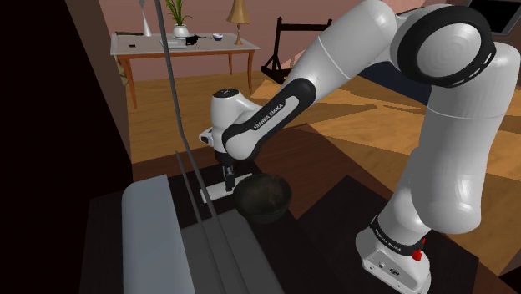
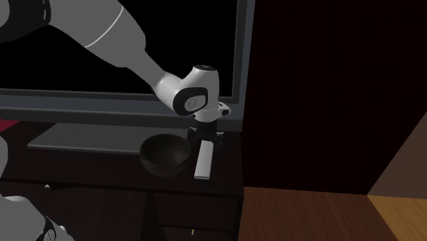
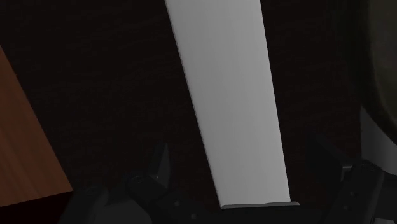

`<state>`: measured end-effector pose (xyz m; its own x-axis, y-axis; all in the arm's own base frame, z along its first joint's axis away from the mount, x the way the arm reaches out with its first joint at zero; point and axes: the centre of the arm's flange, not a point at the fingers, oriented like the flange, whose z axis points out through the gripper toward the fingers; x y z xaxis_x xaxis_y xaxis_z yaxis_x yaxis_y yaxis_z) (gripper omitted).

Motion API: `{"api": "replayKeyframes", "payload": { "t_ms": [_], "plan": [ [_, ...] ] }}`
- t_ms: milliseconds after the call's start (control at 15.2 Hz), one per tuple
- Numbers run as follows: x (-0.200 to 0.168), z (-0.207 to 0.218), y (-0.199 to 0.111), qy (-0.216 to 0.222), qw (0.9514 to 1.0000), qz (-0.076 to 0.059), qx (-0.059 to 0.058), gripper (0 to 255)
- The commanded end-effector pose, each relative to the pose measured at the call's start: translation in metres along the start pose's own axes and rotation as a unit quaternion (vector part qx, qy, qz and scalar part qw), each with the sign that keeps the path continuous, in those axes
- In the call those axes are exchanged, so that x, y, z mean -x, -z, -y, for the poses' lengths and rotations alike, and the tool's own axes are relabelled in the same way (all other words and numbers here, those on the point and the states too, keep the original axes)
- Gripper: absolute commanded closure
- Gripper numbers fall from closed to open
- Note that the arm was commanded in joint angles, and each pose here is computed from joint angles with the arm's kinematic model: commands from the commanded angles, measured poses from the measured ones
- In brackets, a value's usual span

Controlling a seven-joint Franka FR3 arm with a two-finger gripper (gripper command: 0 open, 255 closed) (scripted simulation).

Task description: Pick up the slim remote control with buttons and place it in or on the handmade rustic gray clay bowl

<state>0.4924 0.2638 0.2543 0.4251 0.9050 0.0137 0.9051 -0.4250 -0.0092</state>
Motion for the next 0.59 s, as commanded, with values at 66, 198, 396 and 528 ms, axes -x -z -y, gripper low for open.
{"api": "replayKeyframes", "payload": {
  "t_ms": [66,198,396,528],
  "plan": [
    [0.002,0.004,-0.023,0.002,1.0,0.007,-0.005,0],
    [0.002,0.004,-0.031,0.002,1.0,0.007,-0.005,0],
    [0.002,0.004,-0.031,0.002,1.0,0.007,-0.005,0],
    [0.002,0.004,-0.031,0.002,1.0,0.007,-0.005,0]
  ]
}}
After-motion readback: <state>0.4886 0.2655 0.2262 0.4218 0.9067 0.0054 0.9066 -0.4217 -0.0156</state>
